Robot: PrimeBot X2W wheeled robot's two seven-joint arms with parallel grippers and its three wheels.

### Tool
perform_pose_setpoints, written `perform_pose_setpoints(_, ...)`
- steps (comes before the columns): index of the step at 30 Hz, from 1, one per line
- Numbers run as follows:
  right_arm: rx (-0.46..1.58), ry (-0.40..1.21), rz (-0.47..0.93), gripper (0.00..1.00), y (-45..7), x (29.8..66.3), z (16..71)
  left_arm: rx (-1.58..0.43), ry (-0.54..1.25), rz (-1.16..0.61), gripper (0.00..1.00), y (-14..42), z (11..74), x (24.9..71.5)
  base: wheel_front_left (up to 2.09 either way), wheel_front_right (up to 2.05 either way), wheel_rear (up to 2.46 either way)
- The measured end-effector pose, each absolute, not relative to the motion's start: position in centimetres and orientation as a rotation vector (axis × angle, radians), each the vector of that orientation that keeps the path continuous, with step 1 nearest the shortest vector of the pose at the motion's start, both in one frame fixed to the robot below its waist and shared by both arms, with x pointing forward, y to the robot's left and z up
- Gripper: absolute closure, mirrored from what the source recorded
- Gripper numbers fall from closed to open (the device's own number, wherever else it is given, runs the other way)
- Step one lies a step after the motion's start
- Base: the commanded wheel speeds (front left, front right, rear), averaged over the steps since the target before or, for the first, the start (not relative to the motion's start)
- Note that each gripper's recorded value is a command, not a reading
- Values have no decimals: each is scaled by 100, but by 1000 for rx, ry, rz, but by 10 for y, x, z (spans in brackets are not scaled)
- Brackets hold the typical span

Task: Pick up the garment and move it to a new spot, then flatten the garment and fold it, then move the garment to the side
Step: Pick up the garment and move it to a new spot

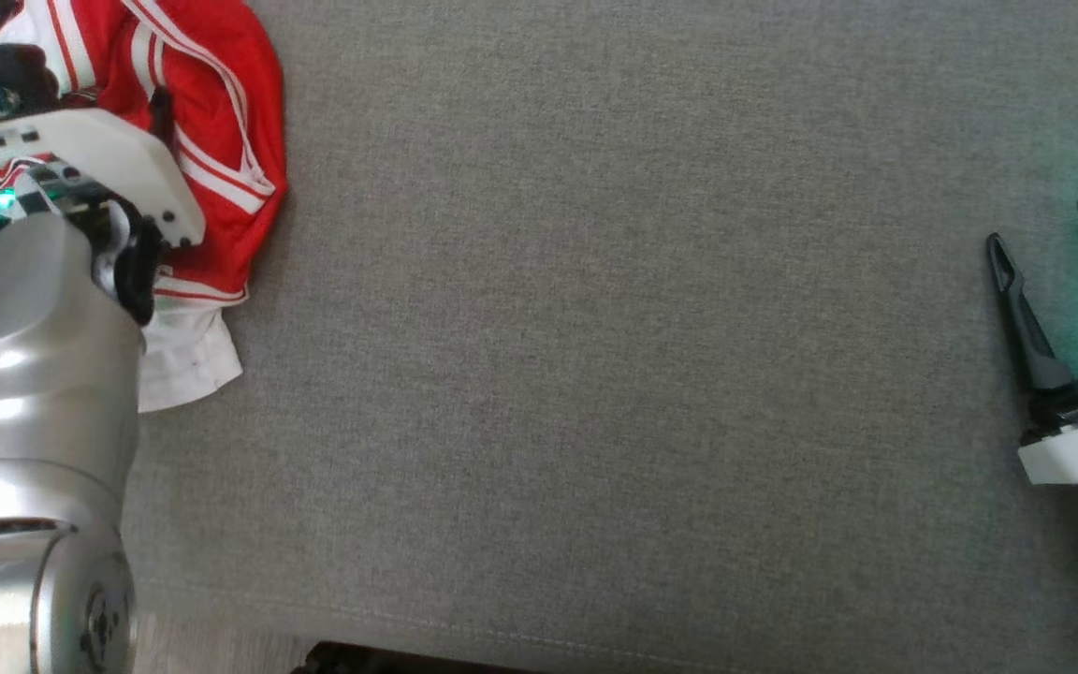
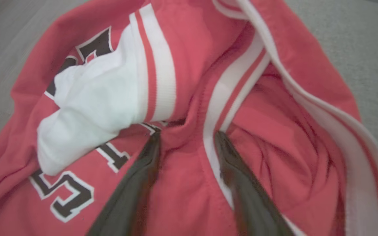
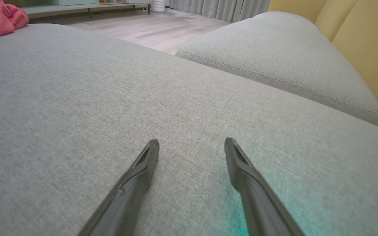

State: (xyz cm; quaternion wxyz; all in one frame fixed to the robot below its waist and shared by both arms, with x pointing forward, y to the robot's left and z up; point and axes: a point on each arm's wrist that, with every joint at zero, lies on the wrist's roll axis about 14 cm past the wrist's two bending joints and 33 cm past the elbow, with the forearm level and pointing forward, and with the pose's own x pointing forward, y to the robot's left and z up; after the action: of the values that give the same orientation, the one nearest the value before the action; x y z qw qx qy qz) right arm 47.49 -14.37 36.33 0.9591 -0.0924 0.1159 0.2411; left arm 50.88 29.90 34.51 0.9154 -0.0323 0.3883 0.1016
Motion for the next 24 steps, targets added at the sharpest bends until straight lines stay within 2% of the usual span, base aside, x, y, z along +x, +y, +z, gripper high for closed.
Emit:
perform_pose_setpoints(5,-164,217,492,0,-133,473,373,-85,700,224,100,305,360,506,0,0,0)
perform_pose_setpoints(9,-134,173,481,0,-122,468,394,-55,546,213,100,312,404,520,0,0,0)
perform_pose_setpoints(17,-33,84,396,0,-115,434,447,21,187,57,100,271,553,550,0,0,0)
perform_pose_setpoints(24,27,13,334,0,-117,390,481,57,-53,-141,100,203,671,543,0,0,0)
